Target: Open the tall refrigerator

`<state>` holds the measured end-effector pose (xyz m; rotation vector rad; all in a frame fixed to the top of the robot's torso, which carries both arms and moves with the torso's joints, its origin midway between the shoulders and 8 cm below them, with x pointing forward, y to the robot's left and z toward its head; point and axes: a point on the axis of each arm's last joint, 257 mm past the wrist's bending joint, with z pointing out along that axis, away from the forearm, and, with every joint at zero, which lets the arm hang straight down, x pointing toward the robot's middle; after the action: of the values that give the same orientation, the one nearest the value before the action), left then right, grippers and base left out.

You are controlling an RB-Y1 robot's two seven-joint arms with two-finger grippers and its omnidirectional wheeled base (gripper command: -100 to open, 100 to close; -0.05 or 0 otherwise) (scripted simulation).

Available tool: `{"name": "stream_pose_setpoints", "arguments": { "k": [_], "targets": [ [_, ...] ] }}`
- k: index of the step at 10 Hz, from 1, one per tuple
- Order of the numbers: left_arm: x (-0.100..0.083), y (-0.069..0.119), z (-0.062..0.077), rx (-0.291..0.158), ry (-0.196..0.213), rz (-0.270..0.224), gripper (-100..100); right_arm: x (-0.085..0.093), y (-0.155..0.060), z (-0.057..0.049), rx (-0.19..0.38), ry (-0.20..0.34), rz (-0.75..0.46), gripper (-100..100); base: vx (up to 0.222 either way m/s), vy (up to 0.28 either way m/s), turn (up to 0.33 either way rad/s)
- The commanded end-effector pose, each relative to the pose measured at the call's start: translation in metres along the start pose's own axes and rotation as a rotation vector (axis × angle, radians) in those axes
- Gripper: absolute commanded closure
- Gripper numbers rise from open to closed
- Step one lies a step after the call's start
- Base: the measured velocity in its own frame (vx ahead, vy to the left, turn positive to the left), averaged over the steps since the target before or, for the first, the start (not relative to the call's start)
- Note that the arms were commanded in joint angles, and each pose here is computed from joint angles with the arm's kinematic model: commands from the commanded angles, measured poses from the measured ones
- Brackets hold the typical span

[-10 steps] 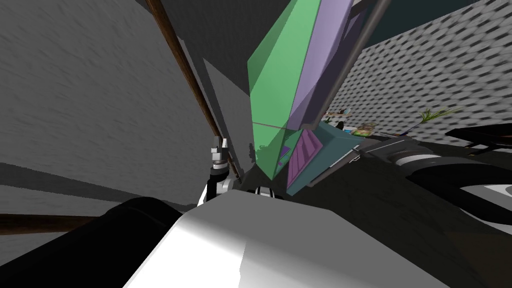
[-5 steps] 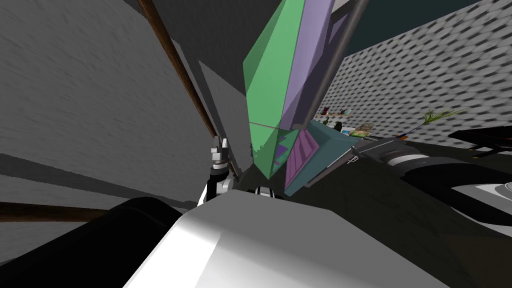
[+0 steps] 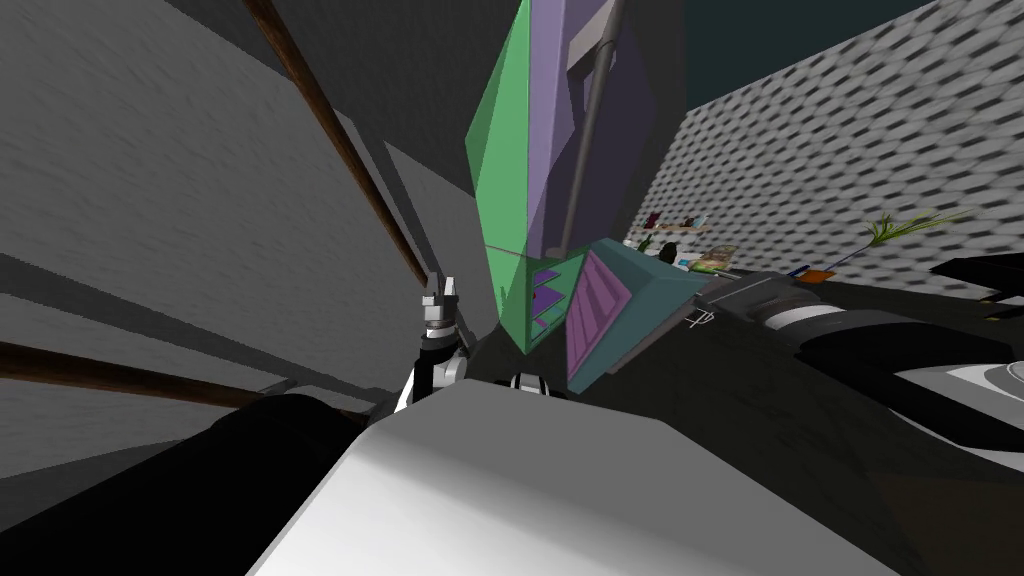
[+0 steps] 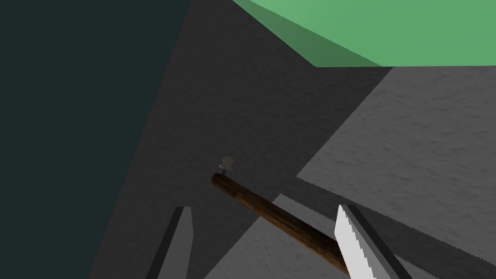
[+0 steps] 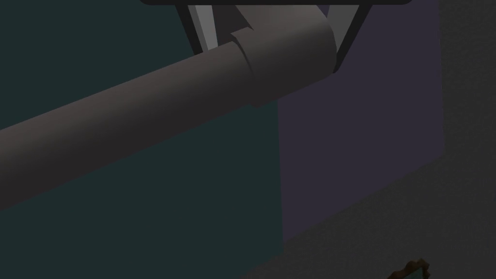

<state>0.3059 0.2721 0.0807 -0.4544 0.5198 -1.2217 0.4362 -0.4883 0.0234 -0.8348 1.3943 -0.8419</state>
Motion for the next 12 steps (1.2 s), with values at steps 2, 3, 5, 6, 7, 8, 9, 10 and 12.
{"name": "stream_pose_setpoints", "arguments": {
  "k": [2,3,5,6,7,8,9,10,12],
  "targets": [
    [0.000,0.000,0.000,0.000,0.000,0.000,0,-0.038,0.011,0.003,-0.031,-0.081,-0.005,100,-0.077,-0.344,0.076],
    [0.000,0.000,0.000,0.000,0.000,0.000,0,-0.030,0.011,0.004,-0.029,-0.064,-0.004,100,-0.027,-0.170,0.043],
    [0.000,0.000,0.000,0.000,0.000,0.000,0,-0.049,0.020,0.004,-0.048,-0.107,-0.007,100,0.020,-0.239,0.064],
    [0.000,0.000,0.000,0.000,0.000,0.000,0,-0.058,0.024,0.002,-0.059,-0.127,-0.006,100,-0.011,-0.396,0.109],
    [0.000,0.000,0.000,0.000,0.000,0.000,0,-0.067,0.029,0.001,-0.070,-0.146,-0.005,100,-0.007,-0.380,0.119],
    [0.000,0.000,0.000,0.000,0.000,0.000,0,-0.076,0.034,0.000,-0.080,-0.165,-0.005,100,0.021,-0.377,0.083],
    [0.000,0.000,0.000,0.000,0.000,0.000,0,-0.084,0.038,-0.002,-0.091,-0.185,-0.004,100,0.004,-0.370,0.098],
    [0.000,0.000,0.000,0.000,0.000,0.000,0,-0.093,0.043,-0.004,-0.101,-0.204,-0.003,100,-0.001,-0.383,0.109],
    [0.000,0.000,0.000,0.000,0.000,0.000,0,-0.110,0.051,-0.008,-0.122,-0.243,-0.003,100,0.026,-0.380,0.092]
  ]
}}
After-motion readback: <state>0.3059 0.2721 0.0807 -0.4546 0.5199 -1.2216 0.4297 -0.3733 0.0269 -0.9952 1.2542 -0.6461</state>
